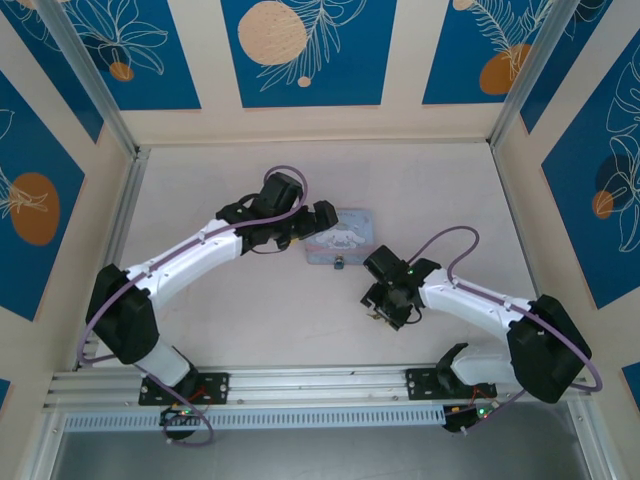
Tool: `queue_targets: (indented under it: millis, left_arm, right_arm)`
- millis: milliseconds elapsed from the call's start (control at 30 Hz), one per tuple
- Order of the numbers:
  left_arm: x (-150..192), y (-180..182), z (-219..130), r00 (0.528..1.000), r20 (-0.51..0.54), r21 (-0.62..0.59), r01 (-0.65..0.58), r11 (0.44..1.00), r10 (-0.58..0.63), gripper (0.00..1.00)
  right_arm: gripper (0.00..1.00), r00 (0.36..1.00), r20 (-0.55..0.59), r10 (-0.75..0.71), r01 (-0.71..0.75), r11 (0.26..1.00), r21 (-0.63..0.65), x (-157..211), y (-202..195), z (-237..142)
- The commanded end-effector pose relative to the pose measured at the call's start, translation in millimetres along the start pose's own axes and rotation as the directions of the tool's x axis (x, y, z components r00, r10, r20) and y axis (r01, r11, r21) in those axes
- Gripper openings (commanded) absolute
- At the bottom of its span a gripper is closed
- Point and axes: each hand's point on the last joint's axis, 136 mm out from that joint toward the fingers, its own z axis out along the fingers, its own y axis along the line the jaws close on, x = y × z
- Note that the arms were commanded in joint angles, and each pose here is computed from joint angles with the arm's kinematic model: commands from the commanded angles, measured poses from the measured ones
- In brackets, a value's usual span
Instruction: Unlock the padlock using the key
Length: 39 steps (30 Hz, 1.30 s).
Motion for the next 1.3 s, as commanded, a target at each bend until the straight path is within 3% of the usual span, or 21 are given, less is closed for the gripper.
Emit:
queue_targets:
  millis: [0, 600, 900, 1267]
  left_arm:
    - [-11, -8, -1, 1.000, 0.018, 0.028, -0.021, 0.999, 0.020, 1.00]
    - [-8, -10, 10, 1.000, -0.014, 0.053, -0.012, 0.999, 0.012, 1.00]
    - [-6, -7, 14, 1.000, -0.020, 0.044, -0.003, 0.999, 0.004, 1.00]
    - [-3, 0, 17, 1.000, -0.018, 0.029, 0.018, 0.999, -0.017, 1.00]
  right_arm:
    - [0.60, 0.997, -0.020, 0.072, -0.072, 0.997, 0.017, 4, 0, 8]
    - [0.47, 0.996, -0.007, 0.086, -0.085, 0.992, 0.093, -4, -3, 25]
    - [0.34, 0.999, -0.010, 0.048, -0.047, 0.996, 0.078, -12, 1, 29]
    - [0.17, 0.989, -0.011, -0.148, 0.148, 0.989, -0.005, -17, 16, 28]
